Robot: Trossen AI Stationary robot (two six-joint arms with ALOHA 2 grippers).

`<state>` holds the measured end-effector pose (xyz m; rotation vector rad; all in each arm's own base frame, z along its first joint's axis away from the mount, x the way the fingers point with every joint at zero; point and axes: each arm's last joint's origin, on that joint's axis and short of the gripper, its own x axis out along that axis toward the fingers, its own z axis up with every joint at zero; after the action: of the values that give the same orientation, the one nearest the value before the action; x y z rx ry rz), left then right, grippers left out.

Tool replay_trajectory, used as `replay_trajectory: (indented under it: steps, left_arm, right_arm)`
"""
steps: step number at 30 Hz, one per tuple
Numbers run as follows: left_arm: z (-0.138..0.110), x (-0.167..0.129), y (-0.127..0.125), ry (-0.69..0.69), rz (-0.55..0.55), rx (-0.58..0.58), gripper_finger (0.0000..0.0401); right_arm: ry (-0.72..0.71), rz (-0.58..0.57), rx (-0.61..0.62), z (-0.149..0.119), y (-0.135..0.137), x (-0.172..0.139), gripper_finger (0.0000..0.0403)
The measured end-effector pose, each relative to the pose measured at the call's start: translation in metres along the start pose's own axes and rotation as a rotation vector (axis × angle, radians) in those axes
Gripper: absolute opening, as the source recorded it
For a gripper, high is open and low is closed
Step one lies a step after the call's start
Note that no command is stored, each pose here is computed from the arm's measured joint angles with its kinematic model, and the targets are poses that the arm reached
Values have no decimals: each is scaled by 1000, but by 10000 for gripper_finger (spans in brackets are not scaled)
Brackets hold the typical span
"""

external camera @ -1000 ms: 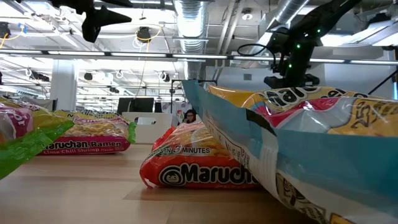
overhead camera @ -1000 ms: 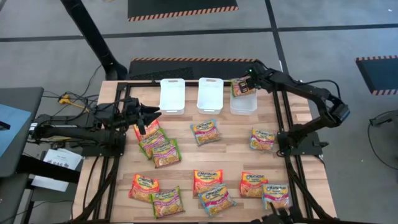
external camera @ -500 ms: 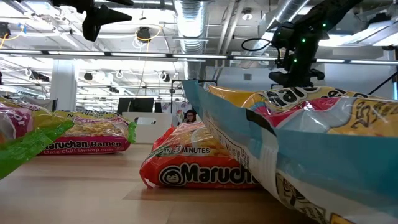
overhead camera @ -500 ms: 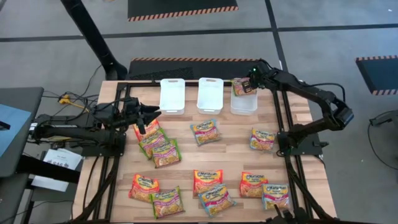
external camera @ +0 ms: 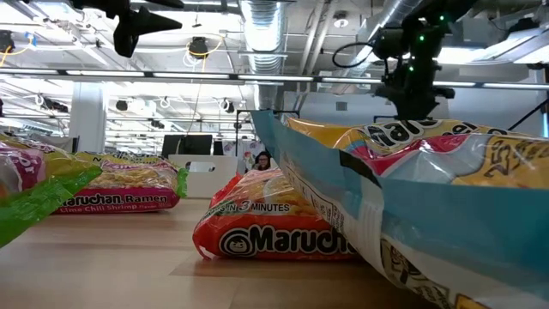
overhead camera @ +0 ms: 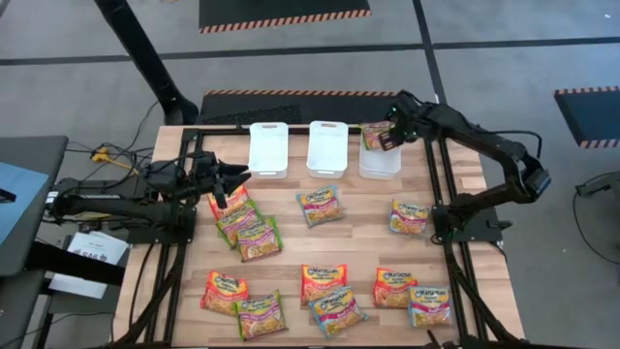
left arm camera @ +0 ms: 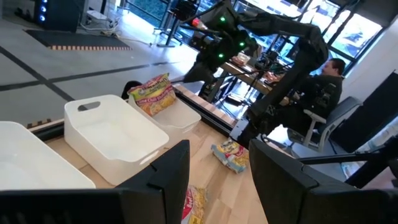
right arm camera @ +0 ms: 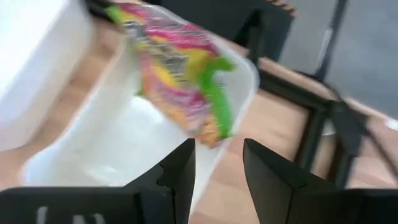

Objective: Sort Maruchan noodles
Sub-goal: Put the green noodle pack into the right white bin

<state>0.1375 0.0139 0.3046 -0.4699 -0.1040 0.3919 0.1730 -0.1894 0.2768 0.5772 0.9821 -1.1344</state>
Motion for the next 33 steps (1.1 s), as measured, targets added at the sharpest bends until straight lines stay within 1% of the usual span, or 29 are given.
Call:
replay_trajectory:
  steps: [2, 13, 18, 22, 24, 28, 33]
  left_arm:
    - [0, 0, 0, -1, 2, 0, 153]
    - [0, 0, 0, -1, 2, 0, 153]
    - [0, 0, 0, 0, 2, 0, 153]
    - [0, 0, 0, -1, 3, 3, 153]
    - [0, 0, 0, -1, 3, 22, 153]
    - [0, 0, 0, -1, 4, 37, 153]
    - [0, 0, 0, -1, 4, 37, 153]
  right_arm:
    - [25, 24, 12, 0, 2, 5, 159]
    - [103, 17, 0, 6, 10, 39, 159]
    - [132, 37, 10, 9, 11, 54, 159]
    - [170, 23, 0, 8, 14, 68, 159]
    - [184, 14, -5, 7, 15, 74, 159]
    - [164, 4, 4, 11, 16, 82, 159]
    - [140, -11, 13, 13, 14, 81, 159]
